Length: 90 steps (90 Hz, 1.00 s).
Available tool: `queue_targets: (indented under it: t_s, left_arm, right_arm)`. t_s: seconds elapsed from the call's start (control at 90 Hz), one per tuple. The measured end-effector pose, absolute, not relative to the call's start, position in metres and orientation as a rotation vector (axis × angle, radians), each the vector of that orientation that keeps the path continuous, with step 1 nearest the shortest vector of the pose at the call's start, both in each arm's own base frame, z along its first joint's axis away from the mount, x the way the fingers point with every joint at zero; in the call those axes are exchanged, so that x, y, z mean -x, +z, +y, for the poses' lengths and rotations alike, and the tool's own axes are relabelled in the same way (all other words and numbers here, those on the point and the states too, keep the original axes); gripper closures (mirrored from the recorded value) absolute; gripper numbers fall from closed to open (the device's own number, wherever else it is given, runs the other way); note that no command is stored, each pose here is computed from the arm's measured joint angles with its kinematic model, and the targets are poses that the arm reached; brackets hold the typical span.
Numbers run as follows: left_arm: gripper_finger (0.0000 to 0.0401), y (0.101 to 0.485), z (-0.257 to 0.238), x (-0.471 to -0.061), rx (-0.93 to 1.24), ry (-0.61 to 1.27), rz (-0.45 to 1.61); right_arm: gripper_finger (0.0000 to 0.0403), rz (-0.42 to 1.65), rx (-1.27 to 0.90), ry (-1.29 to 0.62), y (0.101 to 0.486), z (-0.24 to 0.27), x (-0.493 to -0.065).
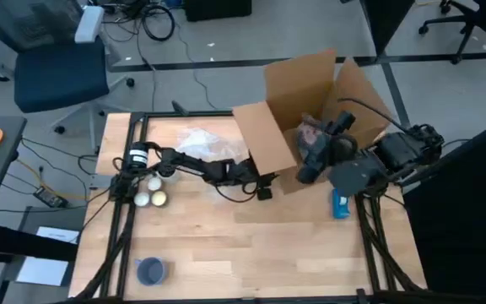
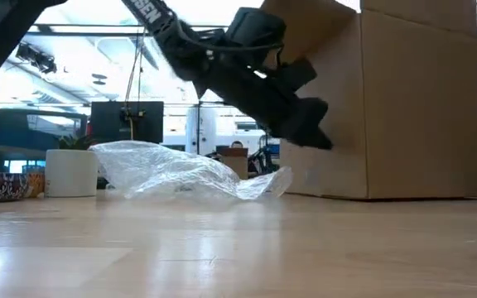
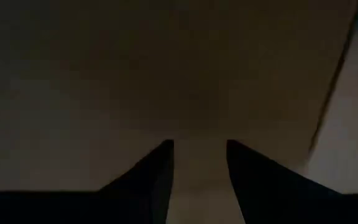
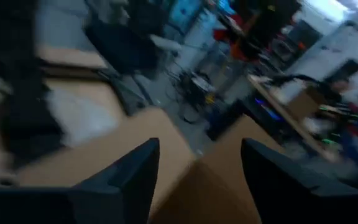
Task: Wrap mug
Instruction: Wrap the blue mug with bubble wrap
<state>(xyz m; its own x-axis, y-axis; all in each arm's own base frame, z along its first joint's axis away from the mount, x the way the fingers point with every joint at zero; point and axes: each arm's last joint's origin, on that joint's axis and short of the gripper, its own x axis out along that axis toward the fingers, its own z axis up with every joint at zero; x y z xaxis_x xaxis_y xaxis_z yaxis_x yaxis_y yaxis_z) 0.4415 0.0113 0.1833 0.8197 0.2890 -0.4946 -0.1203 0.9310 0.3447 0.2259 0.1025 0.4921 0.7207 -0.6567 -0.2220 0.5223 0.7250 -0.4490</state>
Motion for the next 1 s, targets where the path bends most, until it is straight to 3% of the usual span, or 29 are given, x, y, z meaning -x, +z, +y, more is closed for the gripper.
queue_targets:
  t_s: [0.233,0.456,0.8,1.0]
  left_arm:
    - [0.027,0.228,-0.043,-0.391,-0.473,0.117,0.865]
    - [0.027,0.251,-0.099,-0.341,-0.4,0.065,0.988]
    - [0.0267,0.216,-0.115,-0.311,-0.471,0.225,1.117]
    - [0.0249,0.184,-0.098,-0.305,-0.329,0.252,1.163]
  right_arm:
    - [0.0211,0.372,0.263,-0.436,0.49,0.132,-0.222]
    - [0.0213,0.441,0.143,-0.227,0.469,0.175,-0.23]
    - [0.0213,0.63,0.034,-0.085,0.403,0.254,-0.258]
    - [0.0216,0.715,0.051,-0.12,0.361,0.283,-0.273]
